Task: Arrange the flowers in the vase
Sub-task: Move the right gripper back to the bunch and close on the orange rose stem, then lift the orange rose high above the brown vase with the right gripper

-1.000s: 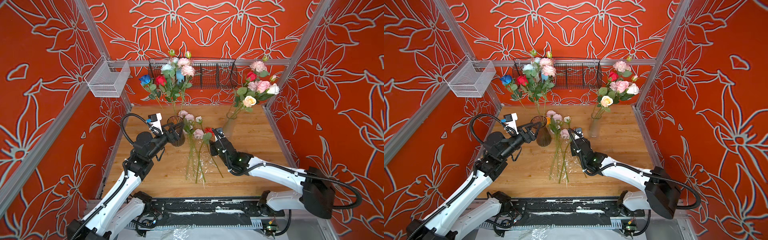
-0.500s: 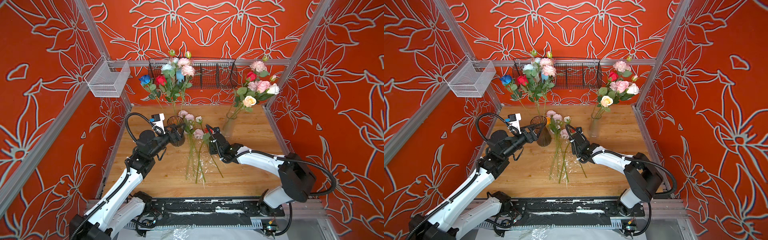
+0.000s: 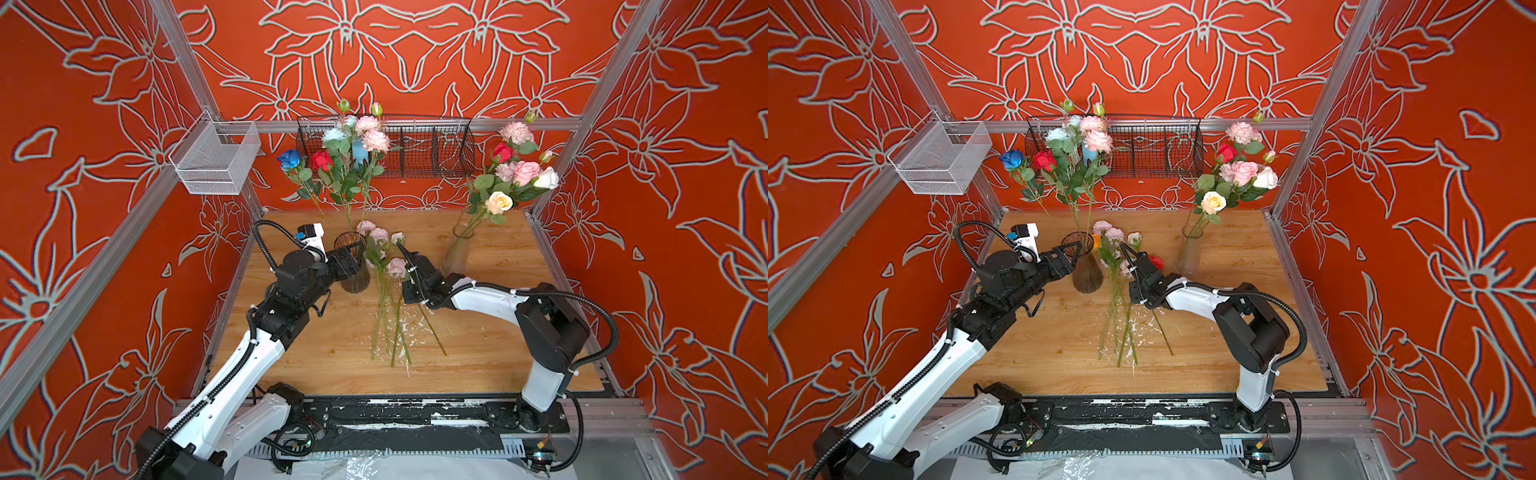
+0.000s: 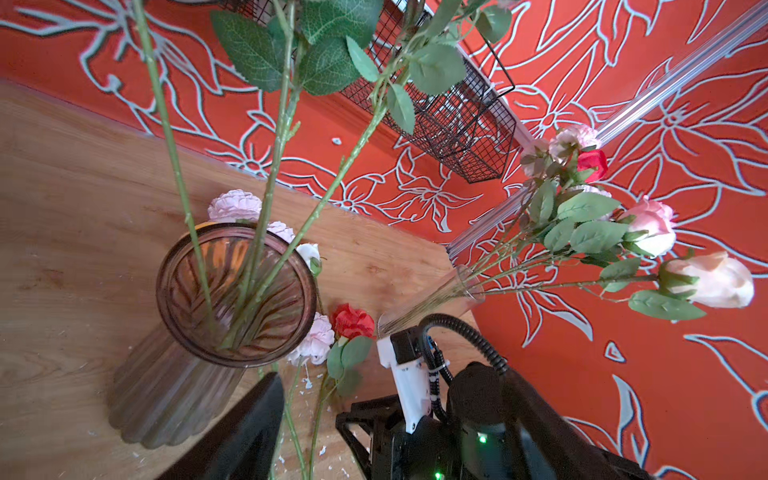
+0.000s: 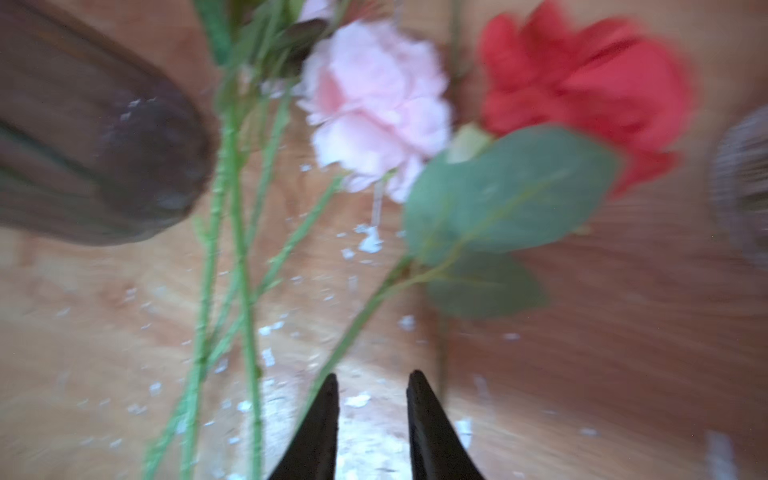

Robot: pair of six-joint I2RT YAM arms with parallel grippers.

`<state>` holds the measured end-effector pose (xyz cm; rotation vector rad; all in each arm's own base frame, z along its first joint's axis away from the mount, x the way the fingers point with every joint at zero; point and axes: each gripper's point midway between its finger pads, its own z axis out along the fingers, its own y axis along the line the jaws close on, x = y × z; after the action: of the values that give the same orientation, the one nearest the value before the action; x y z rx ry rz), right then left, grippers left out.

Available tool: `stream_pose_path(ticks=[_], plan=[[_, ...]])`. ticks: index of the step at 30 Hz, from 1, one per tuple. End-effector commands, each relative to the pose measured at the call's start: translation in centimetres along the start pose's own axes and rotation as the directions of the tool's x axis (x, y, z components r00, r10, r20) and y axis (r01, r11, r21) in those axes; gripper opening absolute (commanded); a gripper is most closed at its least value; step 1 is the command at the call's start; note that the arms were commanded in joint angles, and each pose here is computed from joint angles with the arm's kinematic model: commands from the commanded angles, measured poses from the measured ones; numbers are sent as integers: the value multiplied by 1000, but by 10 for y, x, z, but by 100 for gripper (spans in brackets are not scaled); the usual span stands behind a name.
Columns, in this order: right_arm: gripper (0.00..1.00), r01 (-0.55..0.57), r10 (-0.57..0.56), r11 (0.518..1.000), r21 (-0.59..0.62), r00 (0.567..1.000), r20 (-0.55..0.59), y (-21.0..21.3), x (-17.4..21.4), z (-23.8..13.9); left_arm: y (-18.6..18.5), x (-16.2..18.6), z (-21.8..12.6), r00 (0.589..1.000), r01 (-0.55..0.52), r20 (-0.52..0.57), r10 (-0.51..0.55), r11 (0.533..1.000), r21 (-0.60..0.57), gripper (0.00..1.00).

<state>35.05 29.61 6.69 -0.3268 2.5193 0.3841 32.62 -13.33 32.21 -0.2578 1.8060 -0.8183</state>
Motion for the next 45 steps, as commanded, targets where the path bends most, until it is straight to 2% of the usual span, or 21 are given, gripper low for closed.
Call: stream_pose_path(ticks=[1,8,12,15,19,21,25,31,38,45], plan=[[35,125,-127,986,-108,992,-16,30,-6,4,-7,-10,-10,999,-13,39,13,1000,11,82],[34,162,-174,963,-216,984,-41,50,4,17,-9,-13,-13,998,-21,52,20,1000,18,82],[26,156,-175,972,-176,979,-100,43,14,37,-11,-11,-11,999,-18,40,16,999,30,82],[23,145,-163,973,-181,983,-90,44,13,37,-11,-12,-12,999,-18,48,17,999,31,82],[13,136,-152,972,-190,986,-73,46,8,29,-10,-12,-12,999,-19,49,18,999,30,82],[8,116,-127,974,-195,991,-43,48,0,16,-12,-13,-13,999,-18,50,16,999,35,82],[5,70,-57,972,-223,996,63,53,-22,-20,-14,-14,-15,998,-20,57,18,999,47,82],[2,47,-2,976,-215,978,208,44,-44,-77,-18,-15,-17,997,-31,68,26,997,76,83],[2,16,40,983,-182,954,298,23,-40,-124,-22,-14,-17,997,-37,74,29,994,102,83],[2,-12,79,982,-188,932,355,8,-27,-146,-21,-16,-19,996,-42,83,34,995,95,83]])
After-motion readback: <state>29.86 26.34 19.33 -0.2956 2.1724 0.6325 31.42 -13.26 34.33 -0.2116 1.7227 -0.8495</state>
